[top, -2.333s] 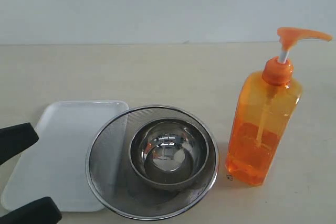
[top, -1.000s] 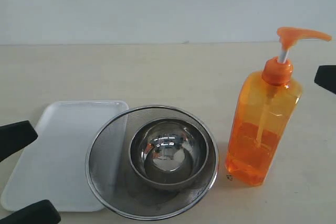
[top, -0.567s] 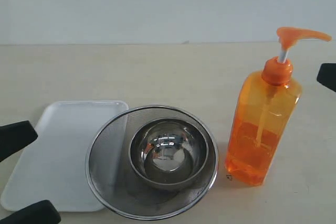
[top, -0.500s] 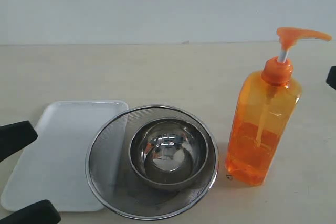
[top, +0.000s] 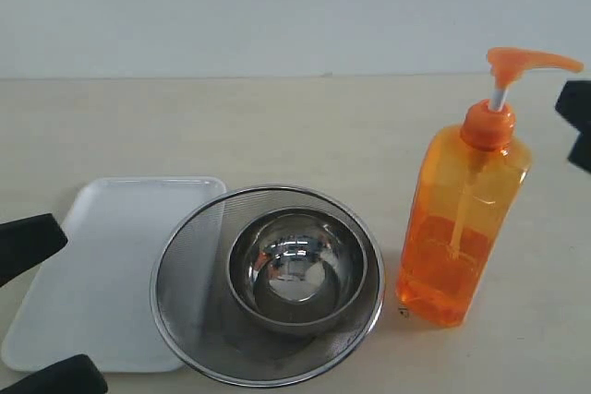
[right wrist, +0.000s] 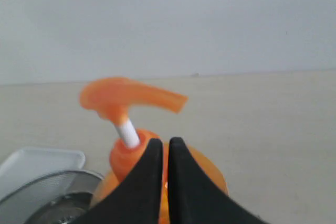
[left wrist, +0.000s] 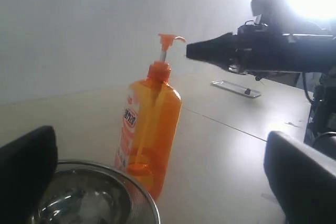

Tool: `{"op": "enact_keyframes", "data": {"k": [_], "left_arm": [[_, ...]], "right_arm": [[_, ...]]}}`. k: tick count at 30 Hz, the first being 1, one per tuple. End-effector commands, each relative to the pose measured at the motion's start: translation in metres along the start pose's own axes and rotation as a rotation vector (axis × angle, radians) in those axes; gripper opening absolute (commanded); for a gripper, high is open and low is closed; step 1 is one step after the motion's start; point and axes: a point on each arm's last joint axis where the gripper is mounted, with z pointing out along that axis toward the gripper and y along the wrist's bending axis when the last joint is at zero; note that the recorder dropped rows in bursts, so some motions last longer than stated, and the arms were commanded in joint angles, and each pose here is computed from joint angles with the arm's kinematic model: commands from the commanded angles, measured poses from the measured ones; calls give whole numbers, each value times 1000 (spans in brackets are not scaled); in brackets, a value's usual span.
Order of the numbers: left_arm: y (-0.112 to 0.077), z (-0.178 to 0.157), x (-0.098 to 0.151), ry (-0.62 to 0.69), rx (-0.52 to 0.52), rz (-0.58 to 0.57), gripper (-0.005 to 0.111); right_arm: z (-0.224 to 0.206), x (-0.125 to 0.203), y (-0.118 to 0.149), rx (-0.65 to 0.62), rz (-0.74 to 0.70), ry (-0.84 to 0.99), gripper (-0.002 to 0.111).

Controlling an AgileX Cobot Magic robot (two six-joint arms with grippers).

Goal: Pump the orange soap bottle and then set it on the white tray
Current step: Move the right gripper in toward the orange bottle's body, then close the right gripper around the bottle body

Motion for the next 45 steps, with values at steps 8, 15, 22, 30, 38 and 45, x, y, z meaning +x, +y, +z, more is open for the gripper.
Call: {"op": "enact_keyframes", "data": {"k": [8, 15, 22, 30, 38, 45], "left_arm": [[0, -1, 1, 1, 7, 5, 110], [0, -1, 1, 1, 7, 5, 110], [0, -1, 1, 1, 7, 5, 110], [0, -1, 1, 1, 7, 5, 110], [0, -1, 1, 1, 7, 5, 110], [0, -1, 1, 1, 7, 5, 110]], "right_arm": [[15, 77, 11, -109, -113, 36, 0], [6, 97, 5, -119, -180, 58, 40], [6, 91, 7, -135, 18, 4, 102], [8, 85, 9, -138, -41, -74, 102], [21, 91, 8, -91, -103, -102, 102], [42, 98, 11, -30, -163, -53, 102]]}}
